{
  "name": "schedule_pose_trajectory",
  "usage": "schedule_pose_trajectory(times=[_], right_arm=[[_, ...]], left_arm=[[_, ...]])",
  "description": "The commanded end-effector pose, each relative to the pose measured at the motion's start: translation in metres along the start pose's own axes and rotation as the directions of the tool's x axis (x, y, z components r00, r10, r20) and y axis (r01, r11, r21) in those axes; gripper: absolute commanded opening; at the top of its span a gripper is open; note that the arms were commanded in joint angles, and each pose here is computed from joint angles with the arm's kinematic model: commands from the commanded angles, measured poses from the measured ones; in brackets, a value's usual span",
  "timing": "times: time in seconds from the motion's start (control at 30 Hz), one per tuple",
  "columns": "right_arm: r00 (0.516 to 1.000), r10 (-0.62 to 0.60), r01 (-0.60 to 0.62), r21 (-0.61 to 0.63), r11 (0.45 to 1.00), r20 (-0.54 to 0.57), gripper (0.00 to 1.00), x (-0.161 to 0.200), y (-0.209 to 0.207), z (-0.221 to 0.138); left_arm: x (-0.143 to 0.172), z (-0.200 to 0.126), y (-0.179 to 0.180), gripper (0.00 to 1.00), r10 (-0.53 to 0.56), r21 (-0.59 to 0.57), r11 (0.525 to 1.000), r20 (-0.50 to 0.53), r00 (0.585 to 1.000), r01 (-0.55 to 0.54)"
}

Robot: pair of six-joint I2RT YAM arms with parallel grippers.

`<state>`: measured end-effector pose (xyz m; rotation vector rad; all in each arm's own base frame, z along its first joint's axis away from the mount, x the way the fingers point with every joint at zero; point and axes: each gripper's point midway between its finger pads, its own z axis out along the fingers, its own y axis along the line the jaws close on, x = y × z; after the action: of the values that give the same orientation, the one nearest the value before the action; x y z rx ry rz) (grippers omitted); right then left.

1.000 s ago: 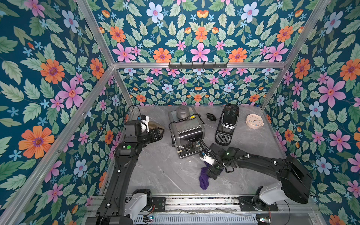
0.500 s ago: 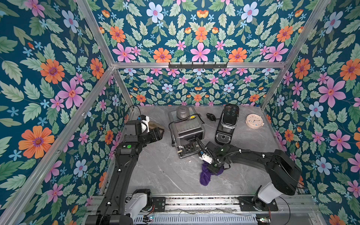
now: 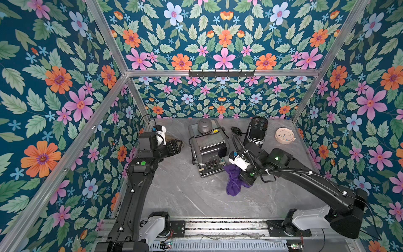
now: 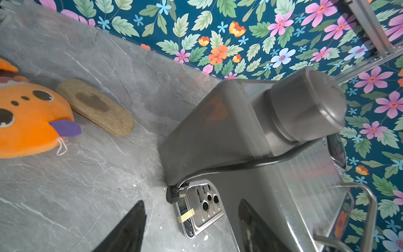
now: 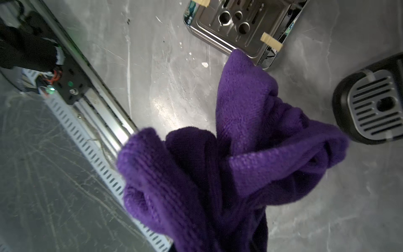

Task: Wipe the surface of a coffee machine
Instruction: Pick up the cleaning item at the center of the board, then wipe the dirt from the surface of the coffee machine.

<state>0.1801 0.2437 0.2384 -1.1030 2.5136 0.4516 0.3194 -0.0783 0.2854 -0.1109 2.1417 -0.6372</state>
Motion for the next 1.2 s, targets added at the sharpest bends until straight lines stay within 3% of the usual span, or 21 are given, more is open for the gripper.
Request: schedule_pose_trajectory(times=[0.0,0.2,0.3,0.53,0.77,1.03,1.17], right_arm=[[0.997,0.067,-0.066,-0.031,0.997,0.035,0.03,-0.010,0.010,-0.037],[0.961,0.031,0.013,-0.157,0.987,0.275,0.01,-0.088,0.041,-0.100],[0.932,0.029,-0.002,-0.075,0.997,0.360,0.00,-0.131,0.029,-0.105],[0.916,-0.049,0.084,-0.072,0.994,0.397,0.00,-0.214,0.034,-0.061],[0.899,-0.082,0.135,-0.094,0.986,0.430,0.00,-0.260,0.045,-0.016],[0.834,-0.111,0.081,0.079,0.994,0.540,0.00,-0.305,0.029,0.017],[0.802,-0.093,-0.004,0.161,0.987,0.591,0.00,-0.325,0.013,0.028]], left_arm=[[-0.013,-0.005,-0.008,0.66,0.041,0.024,0.999,0.045,0.998,-0.042],[-0.023,-0.016,-0.019,0.66,0.077,0.054,0.995,0.108,0.991,-0.083],[-0.025,-0.020,-0.018,0.65,0.082,0.042,0.995,0.133,0.988,-0.088],[-0.025,-0.023,-0.010,0.63,0.068,0.001,0.998,0.152,0.986,-0.069],[-0.026,-0.029,-0.006,0.63,0.086,-0.036,0.996,0.167,0.982,-0.082],[-0.022,-0.027,0.001,0.62,0.082,-0.061,0.995,0.167,0.983,-0.073],[-0.024,-0.026,0.003,0.62,0.079,-0.072,0.995,0.175,0.981,-0.067]])
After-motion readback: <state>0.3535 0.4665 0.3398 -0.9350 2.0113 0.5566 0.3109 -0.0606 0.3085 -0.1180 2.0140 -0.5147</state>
